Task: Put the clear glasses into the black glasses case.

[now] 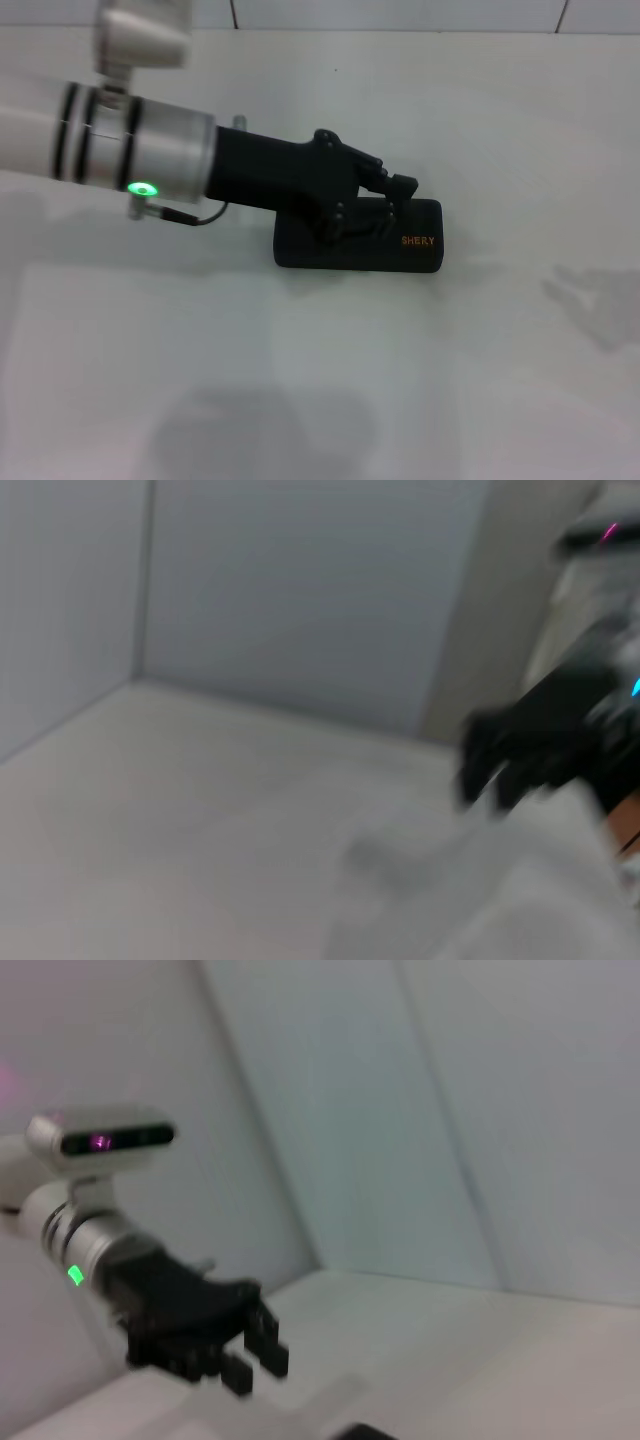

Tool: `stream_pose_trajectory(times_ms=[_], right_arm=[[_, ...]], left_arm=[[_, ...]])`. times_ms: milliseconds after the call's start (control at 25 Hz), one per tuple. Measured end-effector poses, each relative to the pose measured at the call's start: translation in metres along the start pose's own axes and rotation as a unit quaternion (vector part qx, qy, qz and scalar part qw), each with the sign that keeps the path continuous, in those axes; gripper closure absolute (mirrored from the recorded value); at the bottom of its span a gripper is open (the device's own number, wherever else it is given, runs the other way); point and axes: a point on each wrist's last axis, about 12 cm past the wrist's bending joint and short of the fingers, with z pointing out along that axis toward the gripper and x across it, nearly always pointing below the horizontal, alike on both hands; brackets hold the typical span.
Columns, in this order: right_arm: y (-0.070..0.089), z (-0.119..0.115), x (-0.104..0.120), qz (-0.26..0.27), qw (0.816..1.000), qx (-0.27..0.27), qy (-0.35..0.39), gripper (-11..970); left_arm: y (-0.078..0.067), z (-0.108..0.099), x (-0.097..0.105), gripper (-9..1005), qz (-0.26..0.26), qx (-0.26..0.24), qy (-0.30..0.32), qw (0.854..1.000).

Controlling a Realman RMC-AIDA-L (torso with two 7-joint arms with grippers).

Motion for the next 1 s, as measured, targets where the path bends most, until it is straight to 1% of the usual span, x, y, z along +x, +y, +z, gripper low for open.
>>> stream_pose_trajectory(times_ms=[80, 120, 200, 280, 320, 440, 520, 560, 640, 680, 720, 880, 1000], right_arm=[[0.006, 0.003, -0.003, -0.016, 0.999, -0.034, -0.015, 753], [0.009, 0.005, -0.004, -0.021, 0.998, -0.052, -0.028, 753], [0.014, 0.013, -0.007, -0.031, 0.993, -0.094, -0.059, 711], [0.02, 0.026, -0.01, -0.042, 0.986, -0.139, -0.086, 668], [0.022, 0.033, -0.011, -0.048, 0.982, -0.158, -0.092, 647], [0.027, 0.06, -0.016, -0.059, 0.974, -0.204, -0.082, 584], [0.027, 0.082, -0.021, -0.065, 0.969, -0.227, -0.068, 541], [0.028, 0.092, -0.023, -0.067, 0.967, -0.239, -0.061, 520], [0.029, 0.107, -0.026, -0.068, 0.963, -0.256, -0.05, 400], [0.03, 0.114, -0.027, -0.068, 0.961, -0.265, -0.045, 340], [0.03, 0.124, -0.029, -0.067, 0.959, -0.272, -0.036, 280], [0.031, 0.133, -0.029, -0.067, 0.958, -0.277, -0.03, 201], [0.033, 0.137, -0.03, -0.067, 0.957, -0.279, -0.03, 141]], left_arm=[[-0.011, -0.015, -0.007, 763, 0.004, 0.041, -0.025, 0.999], [-0.016, -0.022, -0.007, 763, 0.008, 0.061, -0.031, 0.998], [-0.025, -0.037, -0.003, 763, 0.021, 0.097, -0.045, 0.994], [-0.031, -0.045, 0.005, 713, 0.022, 0.106, -0.051, 0.993], [-0.032, -0.05, 0.009, 688, 0.016, 0.102, -0.056, 0.993], [-0.035, -0.067, 0.02, 531, 0.014, 0.087, -0.086, 0.992], [-0.038, -0.081, 0.029, 426, 0.021, 0.073, -0.123, 0.989], [-0.038, -0.086, 0.032, 425, 0.023, 0.067, -0.138, 0.988], [-0.039, -0.091, 0.039, 422, 0.018, 0.06, -0.151, 0.987], [-0.04, -0.096, 0.045, 421, 0.009, 0.055, -0.15, 0.987], [-0.041, -0.097, 0.046, 419, 0.008, 0.054, -0.15, 0.987], [-0.048, -0.103, 0.059, 405, 0.018, 0.037, -0.156, 0.987], [-0.051, -0.103, 0.067, 393, 0.006, 0.029, -0.161, 0.986]])
